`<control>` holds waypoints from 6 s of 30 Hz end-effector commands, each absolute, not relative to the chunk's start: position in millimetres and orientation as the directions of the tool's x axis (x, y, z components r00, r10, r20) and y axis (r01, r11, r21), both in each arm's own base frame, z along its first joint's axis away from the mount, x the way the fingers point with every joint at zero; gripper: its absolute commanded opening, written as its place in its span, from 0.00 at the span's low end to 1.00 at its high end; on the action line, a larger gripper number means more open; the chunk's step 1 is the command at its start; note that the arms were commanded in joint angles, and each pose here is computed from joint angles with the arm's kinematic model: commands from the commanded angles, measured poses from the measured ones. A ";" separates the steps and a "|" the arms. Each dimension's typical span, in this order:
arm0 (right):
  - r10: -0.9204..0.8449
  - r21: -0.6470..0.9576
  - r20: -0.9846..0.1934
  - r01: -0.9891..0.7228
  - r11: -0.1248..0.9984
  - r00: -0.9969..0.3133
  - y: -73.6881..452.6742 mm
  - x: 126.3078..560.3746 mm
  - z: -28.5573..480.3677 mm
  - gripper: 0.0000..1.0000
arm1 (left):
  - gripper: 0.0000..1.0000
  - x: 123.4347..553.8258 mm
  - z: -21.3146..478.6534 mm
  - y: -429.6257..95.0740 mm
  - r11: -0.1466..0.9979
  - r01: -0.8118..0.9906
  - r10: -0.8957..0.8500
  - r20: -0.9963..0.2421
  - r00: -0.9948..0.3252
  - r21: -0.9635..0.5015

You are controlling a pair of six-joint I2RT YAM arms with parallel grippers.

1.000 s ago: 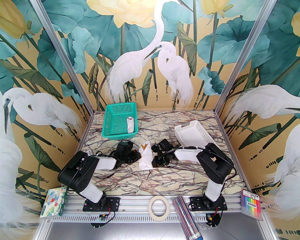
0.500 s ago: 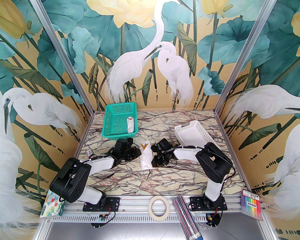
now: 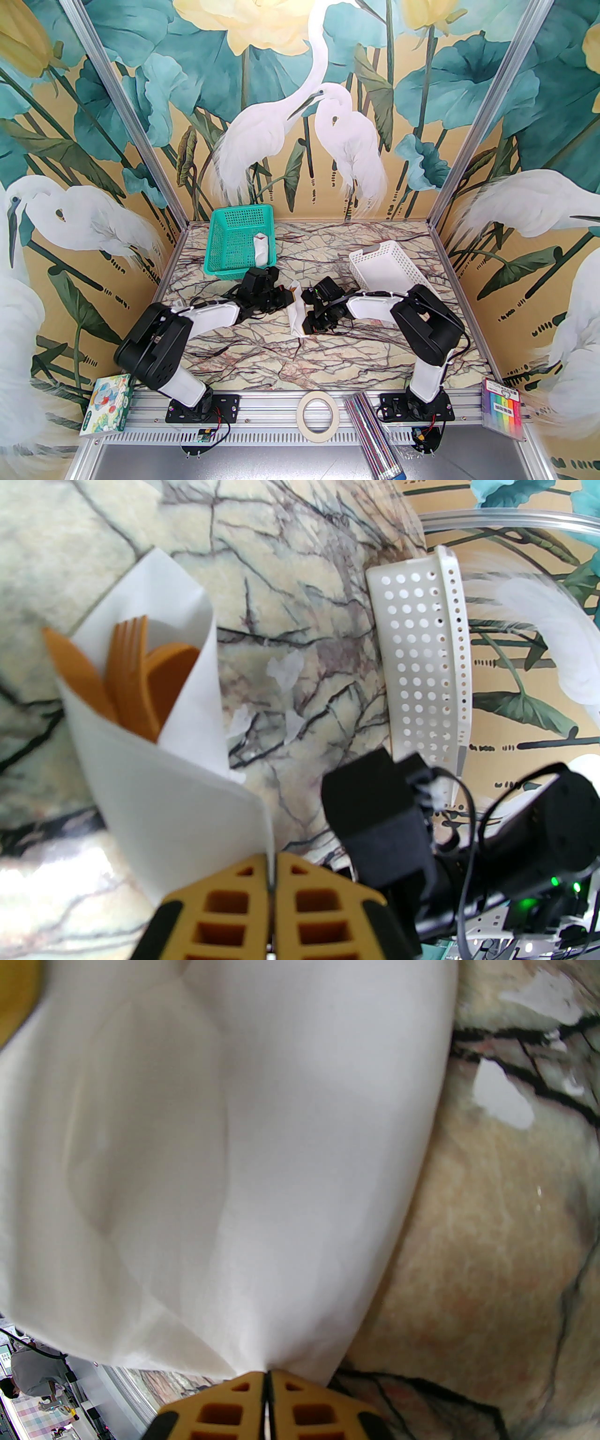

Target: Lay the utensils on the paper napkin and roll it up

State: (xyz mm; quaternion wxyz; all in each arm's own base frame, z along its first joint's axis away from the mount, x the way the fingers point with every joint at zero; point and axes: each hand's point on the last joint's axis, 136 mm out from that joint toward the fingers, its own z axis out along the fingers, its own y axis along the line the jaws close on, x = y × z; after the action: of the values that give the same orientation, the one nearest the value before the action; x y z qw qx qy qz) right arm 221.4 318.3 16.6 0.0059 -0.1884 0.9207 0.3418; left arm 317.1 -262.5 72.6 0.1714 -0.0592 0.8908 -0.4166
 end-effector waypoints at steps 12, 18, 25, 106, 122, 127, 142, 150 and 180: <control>-0.335 0.611 -0.170 -0.366 0.702 -0.927 318.9 223.1 21.9 0.12 | 0.08 318.1 38.5 -283.5 0.663 0.033 -0.201 -0.220 -0.954 -0.748; -0.312 0.633 -0.211 -0.373 0.678 -0.926 322.3 225.8 42.2 0.13 | 0.08 314.5 25.8 -281.4 0.666 0.010 -0.211 -0.201 -0.957 -0.746; -0.307 0.630 -0.176 -0.347 0.695 -0.935 317.3 220.1 26.3 0.10 | 0.08 311.7 21.5 -278.3 0.675 0.003 -0.212 -0.198 -0.957 -0.738; -0.171 0.658 -0.296 -0.331 0.677 -0.940 278.2 245.2 57.3 0.34 | 0.00 322.7 22.9 -297.0 0.524 -0.081 -0.354 -0.131 -0.926 -0.848; -0.063 0.749 -0.320 -0.294 0.593 -0.945 288.2 279.5 66.9 0.38 | 0.00 322.4 24.5 -297.1 0.525 -0.076 -0.352 -0.135 -0.926 -0.848; -0.053 0.759 -0.317 -0.287 0.585 -0.947 291.5 286.7 61.4 0.17 | 0.00 322.0 24.7 -296.7 0.527 -0.075 -0.351 -0.136 -0.926 -0.847; -0.047 0.795 -0.225 -0.211 0.569 -0.973 295.6 281.5 33.2 0.08 | 0.00 323.7 27.5 -296.9 0.532 -0.071 -0.350 -0.143 -0.926 -0.844; -0.056 0.802 -0.191 -0.189 0.567 -0.980 297.0 277.6 22.1 0.07 | 0.00 323.6 28.1 -296.6 0.537 -0.070 -0.347 -0.145 -0.927 -0.841; -0.047 0.714 -0.092 -0.098 0.693 -0.995 279.1 270.1 -14.5 0.07 | 0.00 335.4 66.0 -316.3 0.502 0.007 -0.310 -0.187 -0.932 -0.865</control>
State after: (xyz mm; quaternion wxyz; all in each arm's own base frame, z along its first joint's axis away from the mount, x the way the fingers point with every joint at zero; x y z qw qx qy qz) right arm 276.0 292.2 15.2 0.0488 -0.0562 0.8959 0.4379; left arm 335.9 -309.4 71.4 0.1730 -0.0977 0.8492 -0.4892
